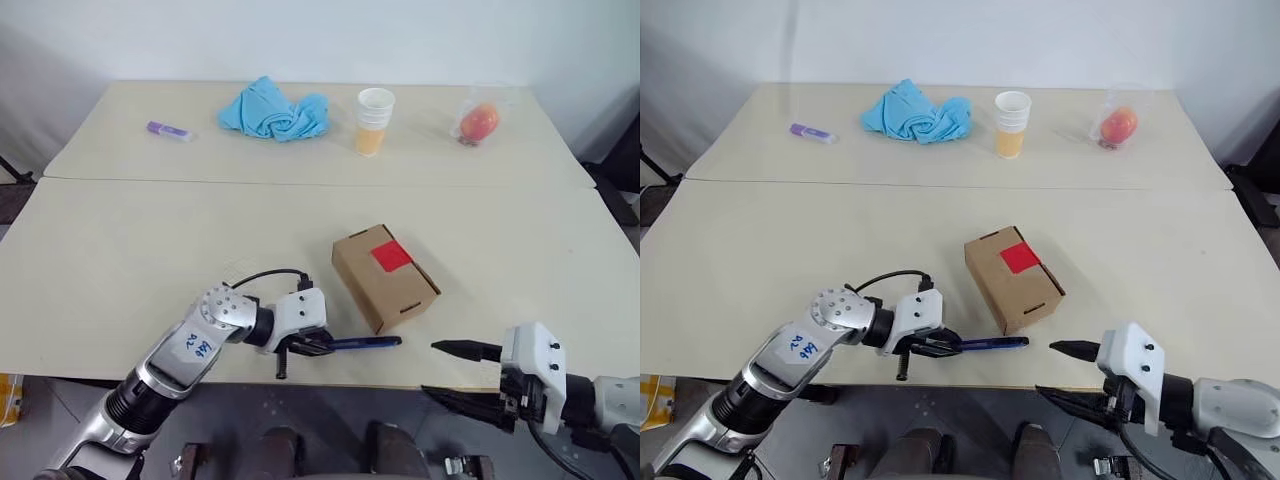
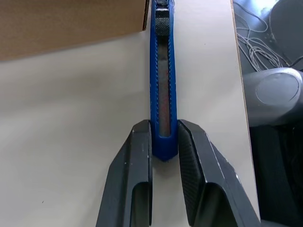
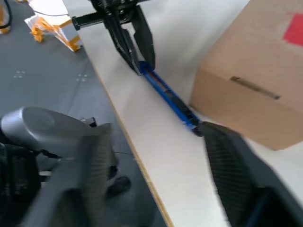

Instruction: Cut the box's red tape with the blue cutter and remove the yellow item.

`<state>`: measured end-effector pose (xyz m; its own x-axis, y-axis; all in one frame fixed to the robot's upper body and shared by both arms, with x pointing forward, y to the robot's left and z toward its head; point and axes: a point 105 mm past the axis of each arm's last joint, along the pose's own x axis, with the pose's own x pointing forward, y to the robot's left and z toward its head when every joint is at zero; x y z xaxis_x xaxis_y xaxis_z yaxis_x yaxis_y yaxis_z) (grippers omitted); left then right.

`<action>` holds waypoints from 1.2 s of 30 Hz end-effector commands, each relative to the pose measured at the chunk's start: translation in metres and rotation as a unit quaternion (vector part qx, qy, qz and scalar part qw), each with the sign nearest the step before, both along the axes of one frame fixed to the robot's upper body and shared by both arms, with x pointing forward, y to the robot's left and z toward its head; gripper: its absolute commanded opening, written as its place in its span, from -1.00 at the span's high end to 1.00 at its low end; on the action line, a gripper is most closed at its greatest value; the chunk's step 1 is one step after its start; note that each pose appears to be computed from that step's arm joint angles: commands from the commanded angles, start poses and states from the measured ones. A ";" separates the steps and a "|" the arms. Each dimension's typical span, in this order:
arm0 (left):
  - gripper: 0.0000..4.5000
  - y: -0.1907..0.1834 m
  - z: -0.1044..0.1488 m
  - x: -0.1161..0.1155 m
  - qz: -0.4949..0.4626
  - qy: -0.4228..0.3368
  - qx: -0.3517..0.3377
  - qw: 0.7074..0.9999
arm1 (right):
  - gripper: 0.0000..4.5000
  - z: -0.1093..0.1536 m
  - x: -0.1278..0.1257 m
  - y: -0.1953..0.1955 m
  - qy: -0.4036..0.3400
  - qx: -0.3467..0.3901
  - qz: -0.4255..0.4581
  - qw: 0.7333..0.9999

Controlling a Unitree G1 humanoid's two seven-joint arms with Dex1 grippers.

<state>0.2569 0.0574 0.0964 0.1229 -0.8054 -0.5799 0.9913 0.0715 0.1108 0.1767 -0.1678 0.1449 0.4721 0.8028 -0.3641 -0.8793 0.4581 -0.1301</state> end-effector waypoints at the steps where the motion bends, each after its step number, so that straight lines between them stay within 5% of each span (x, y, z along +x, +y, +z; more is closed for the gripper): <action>1: 0.81 -0.003 0.002 0.005 0.004 -0.013 -0.007 1.000 | 0.35 0.008 0.003 -0.003 -0.025 -0.001 -0.003 1.000; 5: 0.81 -0.002 0.002 0.005 -0.005 -0.016 -0.004 1.000 | 0.96 0.012 0.008 -0.003 -0.037 -0.009 -0.012 0.999; 6: 0.81 -0.002 0.002 0.004 -0.007 -0.015 -0.003 1.000 | 0.98 0.013 0.010 -0.003 -0.038 -0.010 -0.017 0.999; 23: 0.81 -0.020 0.008 -0.008 -0.069 -0.012 0.008 0.998 | 0.98 -0.040 0.058 0.021 -0.008 -0.103 -0.028 0.994; 31: 0.81 -0.021 0.007 -0.005 -0.066 -0.013 0.014 0.998 | 0.98 -0.046 0.054 0.019 -0.011 -0.109 0.004 0.994; 36: 0.81 -0.021 0.007 -0.008 -0.066 -0.008 0.017 0.998 | 0.98 -0.025 0.055 0.016 -0.053 -0.070 0.005 0.996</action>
<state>0.2521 0.0394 0.0972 0.0305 -0.7895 -0.6130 0.9935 -0.0433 0.1052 0.2317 -0.1537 0.1065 0.5013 0.7228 -0.4758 -0.8650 0.4327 -0.2541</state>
